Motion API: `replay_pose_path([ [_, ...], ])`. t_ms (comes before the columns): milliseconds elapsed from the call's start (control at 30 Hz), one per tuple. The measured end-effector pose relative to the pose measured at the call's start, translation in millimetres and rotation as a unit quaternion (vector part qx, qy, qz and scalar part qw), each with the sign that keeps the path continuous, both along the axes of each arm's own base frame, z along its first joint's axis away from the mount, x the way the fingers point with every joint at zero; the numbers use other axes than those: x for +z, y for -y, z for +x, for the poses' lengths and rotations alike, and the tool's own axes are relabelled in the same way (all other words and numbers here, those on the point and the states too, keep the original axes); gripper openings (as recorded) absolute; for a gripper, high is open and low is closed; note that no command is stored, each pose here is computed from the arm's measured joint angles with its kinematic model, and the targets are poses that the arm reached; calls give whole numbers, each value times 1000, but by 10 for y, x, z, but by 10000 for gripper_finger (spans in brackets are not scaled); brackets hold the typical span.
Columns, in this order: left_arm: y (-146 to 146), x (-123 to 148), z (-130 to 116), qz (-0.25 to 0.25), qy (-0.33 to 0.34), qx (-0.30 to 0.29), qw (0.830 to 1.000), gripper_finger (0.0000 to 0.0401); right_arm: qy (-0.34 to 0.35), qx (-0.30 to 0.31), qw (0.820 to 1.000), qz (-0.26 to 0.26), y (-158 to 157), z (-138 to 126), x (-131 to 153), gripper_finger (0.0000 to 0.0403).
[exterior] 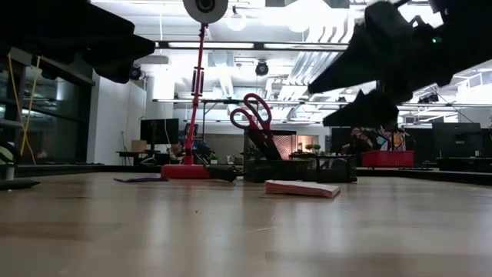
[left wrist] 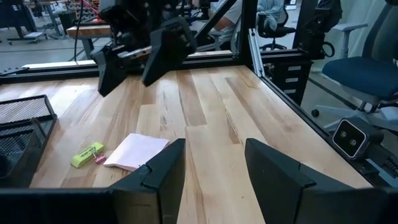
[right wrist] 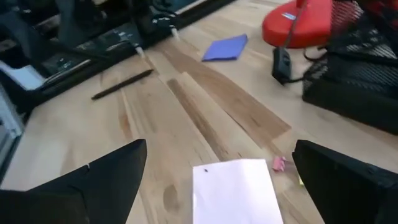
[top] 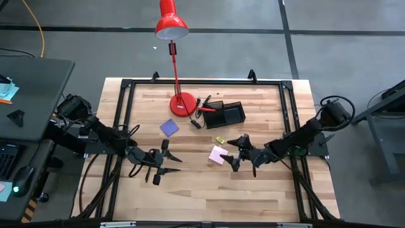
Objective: Pick and place office supplies into organizer
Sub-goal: Put the pink sticky notes into the black desk organizer
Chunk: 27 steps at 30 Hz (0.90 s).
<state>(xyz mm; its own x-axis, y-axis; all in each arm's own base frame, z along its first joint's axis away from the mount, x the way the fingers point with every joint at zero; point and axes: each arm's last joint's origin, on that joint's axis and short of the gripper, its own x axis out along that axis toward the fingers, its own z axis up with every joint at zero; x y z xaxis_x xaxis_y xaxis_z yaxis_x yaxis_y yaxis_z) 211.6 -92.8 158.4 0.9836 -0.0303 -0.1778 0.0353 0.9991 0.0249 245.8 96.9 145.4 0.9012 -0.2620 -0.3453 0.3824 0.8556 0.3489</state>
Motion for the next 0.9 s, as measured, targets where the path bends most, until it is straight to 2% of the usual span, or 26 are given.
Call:
replay_pose_path([
  [267, -4, -3, 0, 2, -1, 5, 1000, 159, -41, -5, 999, -10, -86, 217, -204, 392],
  [467, -4, -6, -1, 2, -3, 5, 1000, 159, -71, 2, 997, -26, -127, 396, -172, 393],
  [600, -5, -9, -1, 3, -4, 5, 1000, 159, -105, -2, 994, -44, -143, 434, -163, 388],
  [900, -5, -9, -1, 3, -4, 5, 1000, 159, -165, 9, 983, -75, -156, 451, -445, 391],
])
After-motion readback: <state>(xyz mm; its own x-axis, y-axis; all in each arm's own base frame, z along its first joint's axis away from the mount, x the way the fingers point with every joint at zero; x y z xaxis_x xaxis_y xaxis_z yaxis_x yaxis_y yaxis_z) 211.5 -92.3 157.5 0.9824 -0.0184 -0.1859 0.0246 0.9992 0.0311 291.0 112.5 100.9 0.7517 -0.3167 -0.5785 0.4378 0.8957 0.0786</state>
